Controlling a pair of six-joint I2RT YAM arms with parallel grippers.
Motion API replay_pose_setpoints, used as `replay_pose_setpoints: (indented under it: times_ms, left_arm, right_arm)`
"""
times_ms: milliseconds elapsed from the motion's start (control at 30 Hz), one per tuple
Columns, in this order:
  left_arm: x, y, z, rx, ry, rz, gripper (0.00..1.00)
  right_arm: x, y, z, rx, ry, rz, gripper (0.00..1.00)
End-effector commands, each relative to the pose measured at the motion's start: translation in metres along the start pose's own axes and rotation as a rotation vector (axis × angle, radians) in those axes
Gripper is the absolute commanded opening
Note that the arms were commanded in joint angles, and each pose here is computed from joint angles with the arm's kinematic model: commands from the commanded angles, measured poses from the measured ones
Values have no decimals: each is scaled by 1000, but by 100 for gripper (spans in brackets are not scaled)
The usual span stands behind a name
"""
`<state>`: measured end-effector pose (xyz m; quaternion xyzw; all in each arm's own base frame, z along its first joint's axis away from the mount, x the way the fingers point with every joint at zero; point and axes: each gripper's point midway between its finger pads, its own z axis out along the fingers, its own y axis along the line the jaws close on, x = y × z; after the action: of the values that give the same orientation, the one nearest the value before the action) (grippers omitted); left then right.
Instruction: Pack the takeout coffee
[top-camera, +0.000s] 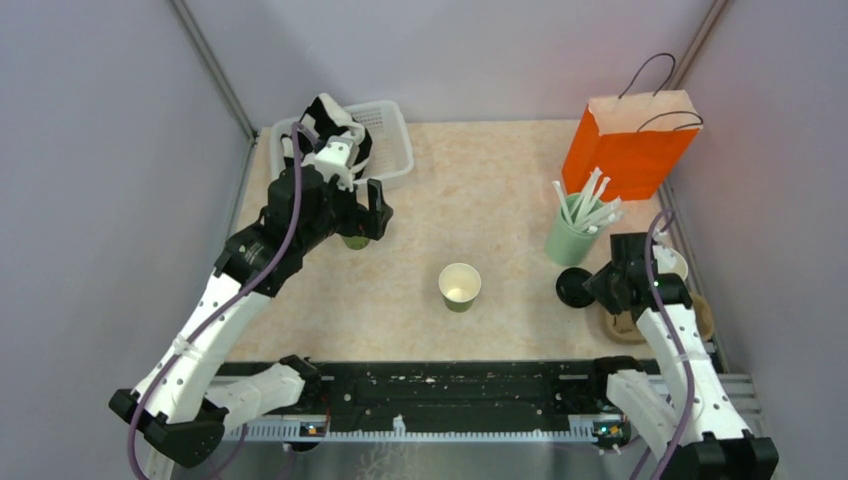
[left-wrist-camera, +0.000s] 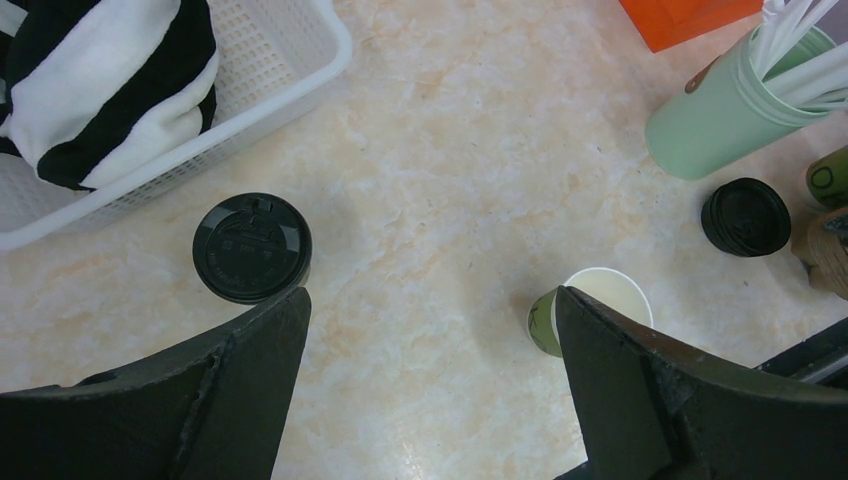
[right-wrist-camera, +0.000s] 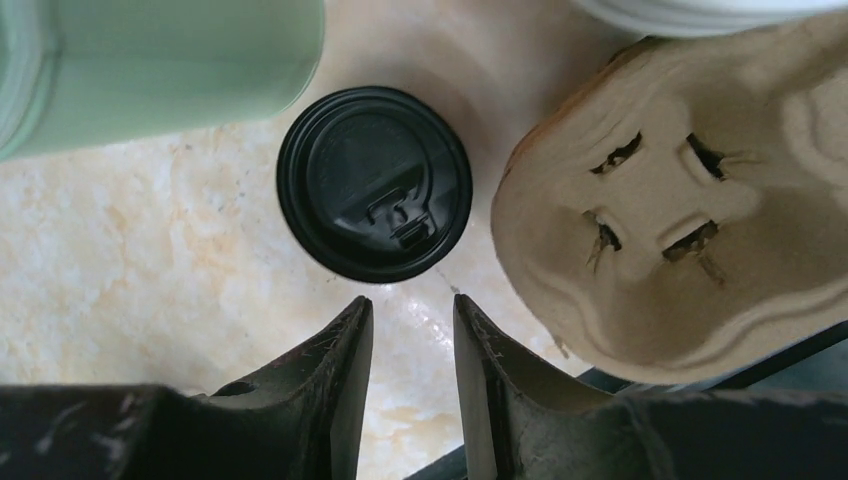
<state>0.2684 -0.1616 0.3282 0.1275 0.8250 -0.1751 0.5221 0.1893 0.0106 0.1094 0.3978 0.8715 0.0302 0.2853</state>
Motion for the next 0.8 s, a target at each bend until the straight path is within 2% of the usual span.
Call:
replay_pose_setpoints:
  times_ms: [0, 200, 500, 767]
  left_arm:
    - [-13, 0, -5, 2, -61, 19, 98]
    - [-13, 0, -5, -2, -61, 24, 98]
    - [-13, 0, -2, -4, -54, 26, 98]
    - [-13, -1, 0, 0, -51, 25, 98]
  right_arm:
    - [-7, -4, 18, 26, 13, 36, 36]
    - [-13, -12, 40, 30, 68, 42, 37]
    - [1, -21, 56, 69, 126, 31, 36]
    - [0, -21, 64, 70, 120, 16, 28]
